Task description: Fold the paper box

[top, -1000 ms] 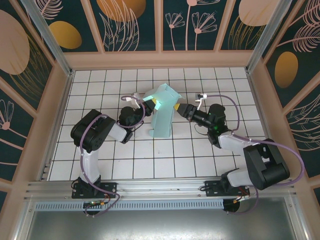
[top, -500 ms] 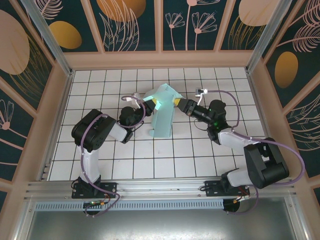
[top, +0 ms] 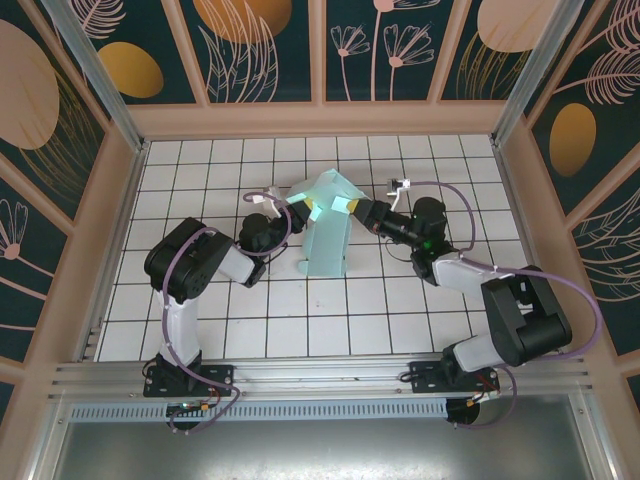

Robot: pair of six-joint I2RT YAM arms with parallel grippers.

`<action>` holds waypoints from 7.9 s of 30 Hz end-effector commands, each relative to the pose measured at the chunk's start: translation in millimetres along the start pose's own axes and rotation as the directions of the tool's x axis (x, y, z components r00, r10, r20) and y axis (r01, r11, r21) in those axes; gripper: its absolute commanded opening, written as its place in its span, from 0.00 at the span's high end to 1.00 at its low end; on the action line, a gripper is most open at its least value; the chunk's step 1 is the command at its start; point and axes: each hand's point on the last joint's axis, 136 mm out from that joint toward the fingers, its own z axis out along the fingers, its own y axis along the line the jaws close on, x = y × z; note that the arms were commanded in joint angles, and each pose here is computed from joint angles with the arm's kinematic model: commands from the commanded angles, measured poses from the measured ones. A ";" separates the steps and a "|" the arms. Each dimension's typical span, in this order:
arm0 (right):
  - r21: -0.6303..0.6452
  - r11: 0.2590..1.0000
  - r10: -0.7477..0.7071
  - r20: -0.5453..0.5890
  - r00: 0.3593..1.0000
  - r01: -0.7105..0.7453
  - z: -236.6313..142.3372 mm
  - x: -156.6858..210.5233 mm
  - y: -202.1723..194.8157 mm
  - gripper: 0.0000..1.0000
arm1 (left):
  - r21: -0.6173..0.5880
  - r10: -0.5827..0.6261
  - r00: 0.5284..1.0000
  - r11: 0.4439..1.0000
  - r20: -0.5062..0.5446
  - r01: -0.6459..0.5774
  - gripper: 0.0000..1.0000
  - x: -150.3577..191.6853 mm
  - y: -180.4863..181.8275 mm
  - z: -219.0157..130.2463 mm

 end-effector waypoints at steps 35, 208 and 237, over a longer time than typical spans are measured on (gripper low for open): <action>0.450 0.837 -0.401 0.118 0.908 0.312 -55.4 -67.5 27.5 0.38 | -0.231 0.068 0.979 0.973 0.193 -0.022 1.00 -35.2 34.9 -24.2; 0.574 -0.111 -0.637 -0.667 0.385 0.811 71.2 -27.9 -41.9 1.00 | -0.157 0.127 0.990 0.978 -0.058 -0.135 1.00 -15.2 -0.6 -8.7; 0.607 -0.108 -0.604 -0.669 0.434 0.787 60.6 -39.7 -61.6 1.00 | -0.157 0.126 0.990 0.978 -0.059 -0.134 1.00 -15.3 -0.4 -7.7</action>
